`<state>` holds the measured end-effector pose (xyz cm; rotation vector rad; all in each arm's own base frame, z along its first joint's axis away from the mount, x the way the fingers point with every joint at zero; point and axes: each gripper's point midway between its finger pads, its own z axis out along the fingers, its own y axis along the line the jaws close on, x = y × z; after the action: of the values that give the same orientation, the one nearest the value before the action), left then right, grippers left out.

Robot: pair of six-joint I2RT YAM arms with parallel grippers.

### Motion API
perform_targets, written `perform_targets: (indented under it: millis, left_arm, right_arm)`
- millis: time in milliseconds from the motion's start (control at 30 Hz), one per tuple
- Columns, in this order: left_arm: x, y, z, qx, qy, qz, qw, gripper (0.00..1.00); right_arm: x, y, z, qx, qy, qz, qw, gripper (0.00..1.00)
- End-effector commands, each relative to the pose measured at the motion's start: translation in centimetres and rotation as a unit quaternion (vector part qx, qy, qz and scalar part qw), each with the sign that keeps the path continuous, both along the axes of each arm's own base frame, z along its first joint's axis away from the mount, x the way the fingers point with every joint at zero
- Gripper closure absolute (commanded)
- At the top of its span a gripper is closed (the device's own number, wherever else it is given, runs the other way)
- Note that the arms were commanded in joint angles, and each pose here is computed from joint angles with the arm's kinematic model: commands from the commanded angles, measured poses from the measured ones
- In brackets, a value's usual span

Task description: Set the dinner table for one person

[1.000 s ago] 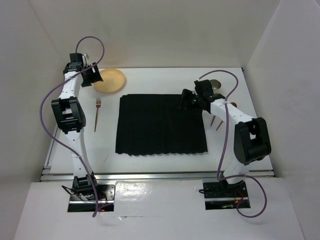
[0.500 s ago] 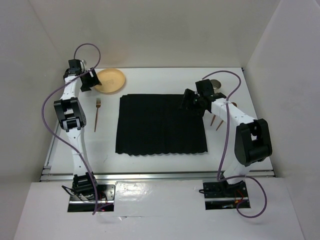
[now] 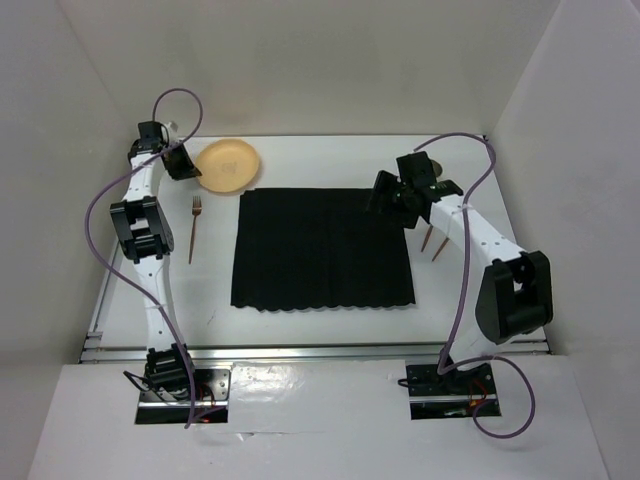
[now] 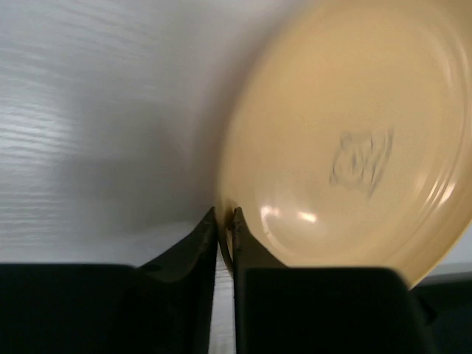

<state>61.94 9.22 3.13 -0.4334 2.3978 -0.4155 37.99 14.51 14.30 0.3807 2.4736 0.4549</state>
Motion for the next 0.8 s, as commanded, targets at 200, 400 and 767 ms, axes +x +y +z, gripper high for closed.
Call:
perform_targets:
  millis: [200, 400, 767]
  left_arm:
    - [-0.4, -3.8, 1.7, -0.093, -0.014, -0.037, 0.995, 1.00]
    - [0.6, -3.6, 7.9, -0.173, -0.072, -0.010, 0.982, 1.00]
    - [-9.2, -16.8, 16.6, -0.098, -0.093, -0.283, 0.949, 1.00]
  right_arm:
    - [-2.0, -1.2, 4.3, 0.003, -0.043, -0.022, 0.999, 0.14]
    - [-3.7, -1.9, 4.3, -0.003, -0.035, -0.025, 0.999, 0.14]
    - [-7.2, -6.3, 1.6, -0.034, 0.018, -0.157, 0.987, 0.13]
